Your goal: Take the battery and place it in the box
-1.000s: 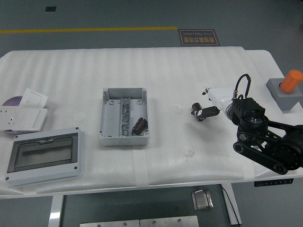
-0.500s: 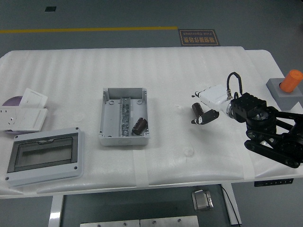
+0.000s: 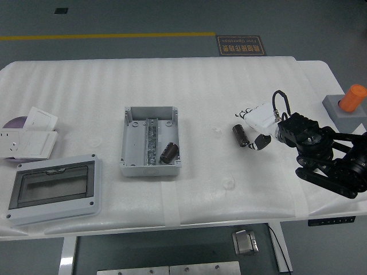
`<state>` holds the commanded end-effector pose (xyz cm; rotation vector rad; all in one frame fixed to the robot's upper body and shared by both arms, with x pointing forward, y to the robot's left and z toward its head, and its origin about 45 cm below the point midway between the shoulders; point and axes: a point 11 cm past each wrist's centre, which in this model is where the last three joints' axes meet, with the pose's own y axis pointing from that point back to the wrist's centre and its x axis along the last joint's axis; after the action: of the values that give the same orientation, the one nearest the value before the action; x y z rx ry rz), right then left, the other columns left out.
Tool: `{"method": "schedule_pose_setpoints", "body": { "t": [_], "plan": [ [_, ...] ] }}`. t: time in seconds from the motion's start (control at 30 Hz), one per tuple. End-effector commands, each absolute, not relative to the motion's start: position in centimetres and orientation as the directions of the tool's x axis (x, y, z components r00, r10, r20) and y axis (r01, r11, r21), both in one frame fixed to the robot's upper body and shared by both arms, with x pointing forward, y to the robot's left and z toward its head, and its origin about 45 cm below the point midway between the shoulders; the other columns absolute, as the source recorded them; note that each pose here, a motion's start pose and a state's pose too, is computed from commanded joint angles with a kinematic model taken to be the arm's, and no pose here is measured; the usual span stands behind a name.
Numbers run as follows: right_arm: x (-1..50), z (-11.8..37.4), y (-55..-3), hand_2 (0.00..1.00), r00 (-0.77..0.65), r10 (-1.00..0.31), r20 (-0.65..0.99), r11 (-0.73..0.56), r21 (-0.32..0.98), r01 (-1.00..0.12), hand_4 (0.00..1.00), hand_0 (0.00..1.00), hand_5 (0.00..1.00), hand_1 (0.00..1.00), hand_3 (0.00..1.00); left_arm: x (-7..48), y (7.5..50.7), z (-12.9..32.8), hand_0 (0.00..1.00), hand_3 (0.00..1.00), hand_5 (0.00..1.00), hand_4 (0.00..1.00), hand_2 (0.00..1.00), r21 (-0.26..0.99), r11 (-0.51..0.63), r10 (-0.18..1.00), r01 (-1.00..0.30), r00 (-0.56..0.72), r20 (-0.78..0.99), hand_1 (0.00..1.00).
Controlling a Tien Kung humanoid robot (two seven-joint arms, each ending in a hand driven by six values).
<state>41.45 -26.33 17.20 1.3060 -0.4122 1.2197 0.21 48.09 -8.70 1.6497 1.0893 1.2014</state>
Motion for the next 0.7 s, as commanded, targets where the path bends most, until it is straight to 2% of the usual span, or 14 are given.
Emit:
{"method": "schedule_pose_setpoints", "body": {
  "t": [0.33, 0.37, 0.7],
  "plan": [
    [41.22, 16.74, -25.93, 0.99, 0.384, 0.42, 0.822, -0.22, 0.502, -0.836, 0.788, 0.58, 0.282, 0.729, 0.998, 0.37, 48.12, -8.68, 0.665, 0.584, 0.447, 0.515, 0.564, 0.936, -0.306, 0.945, 0.176, 0.177, 0.275, 0.683],
    [41.21, 16.73, -25.89, 0.953, 0.384, 0.418, 0.823, -0.221, 0.503, -0.836, 0.777, 0.571, 0.288, 0.721, 0.998, 0.39, 48.12, -8.68, 0.665, 0.583, 0.45, 0.515, 0.565, 0.936, -0.306, 0.945, 0.176, 0.177, 0.275, 0.682],
    [41.06, 16.26, -26.05, 0.927, 0.398, 0.397, 0.827, -0.228, 0.509, -0.83, 0.757, 0.571, 0.295, 0.718, 0.998, 0.42, 48.19, -8.65, 0.665, 0.583, 0.451, 0.516, 0.565, 0.935, -0.308, 0.944, 0.176, 0.178, 0.277, 0.682]
  ]
}}
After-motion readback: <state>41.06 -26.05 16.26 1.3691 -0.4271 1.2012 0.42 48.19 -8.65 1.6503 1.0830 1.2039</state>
